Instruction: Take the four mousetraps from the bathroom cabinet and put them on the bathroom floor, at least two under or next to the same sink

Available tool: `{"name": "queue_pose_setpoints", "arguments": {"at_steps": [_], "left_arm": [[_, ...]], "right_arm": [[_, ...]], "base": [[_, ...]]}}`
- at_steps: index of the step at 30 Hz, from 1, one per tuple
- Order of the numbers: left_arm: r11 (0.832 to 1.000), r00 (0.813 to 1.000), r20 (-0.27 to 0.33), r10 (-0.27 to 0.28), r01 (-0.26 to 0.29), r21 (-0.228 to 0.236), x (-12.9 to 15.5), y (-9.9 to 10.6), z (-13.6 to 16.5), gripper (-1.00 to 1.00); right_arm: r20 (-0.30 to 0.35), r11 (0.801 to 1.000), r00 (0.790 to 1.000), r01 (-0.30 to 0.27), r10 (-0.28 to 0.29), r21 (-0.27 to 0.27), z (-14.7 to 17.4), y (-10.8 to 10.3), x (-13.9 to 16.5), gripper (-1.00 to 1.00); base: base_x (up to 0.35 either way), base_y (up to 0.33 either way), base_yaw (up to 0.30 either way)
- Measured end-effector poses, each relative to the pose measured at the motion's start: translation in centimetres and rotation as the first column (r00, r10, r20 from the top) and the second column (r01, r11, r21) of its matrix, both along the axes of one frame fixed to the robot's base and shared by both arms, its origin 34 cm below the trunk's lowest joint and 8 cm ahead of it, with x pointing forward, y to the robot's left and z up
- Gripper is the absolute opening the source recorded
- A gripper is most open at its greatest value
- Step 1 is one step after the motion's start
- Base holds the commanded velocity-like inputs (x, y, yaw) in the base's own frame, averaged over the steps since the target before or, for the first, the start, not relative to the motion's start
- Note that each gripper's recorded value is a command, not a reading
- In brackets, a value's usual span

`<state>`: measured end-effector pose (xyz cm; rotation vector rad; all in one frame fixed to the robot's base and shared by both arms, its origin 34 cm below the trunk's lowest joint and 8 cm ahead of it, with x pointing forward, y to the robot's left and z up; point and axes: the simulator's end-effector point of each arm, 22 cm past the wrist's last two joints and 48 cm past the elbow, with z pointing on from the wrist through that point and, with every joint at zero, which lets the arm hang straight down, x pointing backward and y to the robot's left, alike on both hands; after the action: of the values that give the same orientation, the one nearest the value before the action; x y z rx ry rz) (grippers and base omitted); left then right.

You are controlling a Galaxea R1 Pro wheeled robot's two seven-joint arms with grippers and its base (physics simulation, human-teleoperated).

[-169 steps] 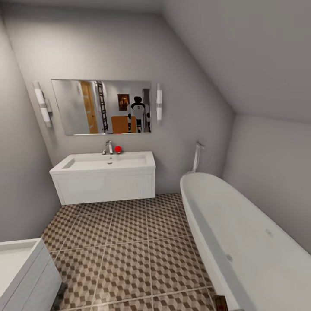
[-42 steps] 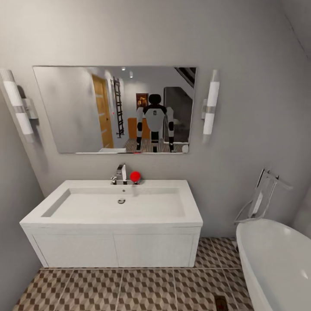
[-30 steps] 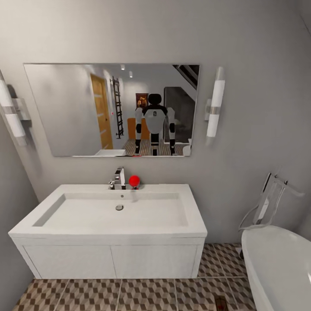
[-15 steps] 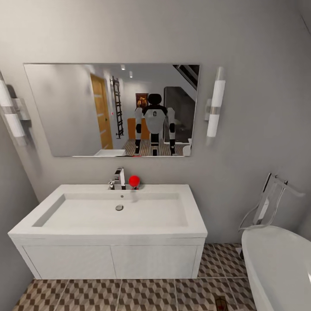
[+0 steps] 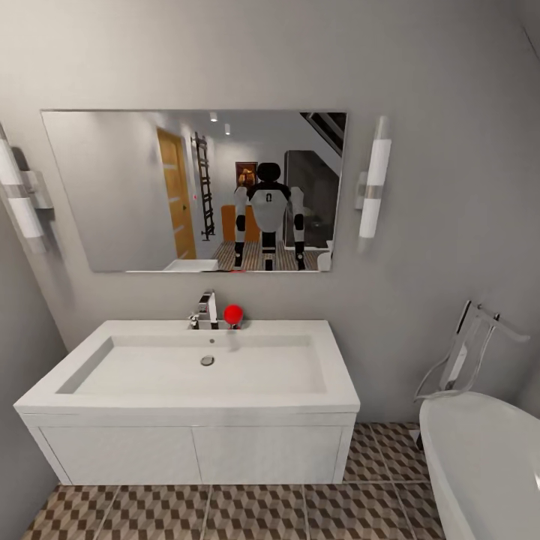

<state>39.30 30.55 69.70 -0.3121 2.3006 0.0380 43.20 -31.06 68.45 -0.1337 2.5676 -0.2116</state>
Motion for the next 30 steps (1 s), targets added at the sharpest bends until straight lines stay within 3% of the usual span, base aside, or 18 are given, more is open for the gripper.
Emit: {"name": "queue_pose_setpoints", "arguments": {"at_steps": [18,25,30], "left_arm": [[1.000,1.000,-0.004,0.000,0.000,0.011,-0.1,1.2,0.0,-1.00],[1.000,1.000,-0.010,-0.001,0.001,0.010,-0.1,1.1,0.0,-1.00],[1.000,1.000,-0.012,-0.003,0.003,0.007,-0.1,0.9,-0.1,-1.00]], "right_arm": [[0.011,1.000,1.000,0.008,-0.008,-0.015,1.3,0.8,3.0,-1.00],[0.039,0.995,0.995,-0.095,0.095,-0.009,1.6,3.6,3.7,-1.00],[0.077,0.994,0.991,-0.105,0.106,-0.006,2.0,3.9,4.3,-1.00]], "base": [[0.011,0.000,0.000],[0.231,0.000,0.000],[0.129,0.000,0.000]]}}
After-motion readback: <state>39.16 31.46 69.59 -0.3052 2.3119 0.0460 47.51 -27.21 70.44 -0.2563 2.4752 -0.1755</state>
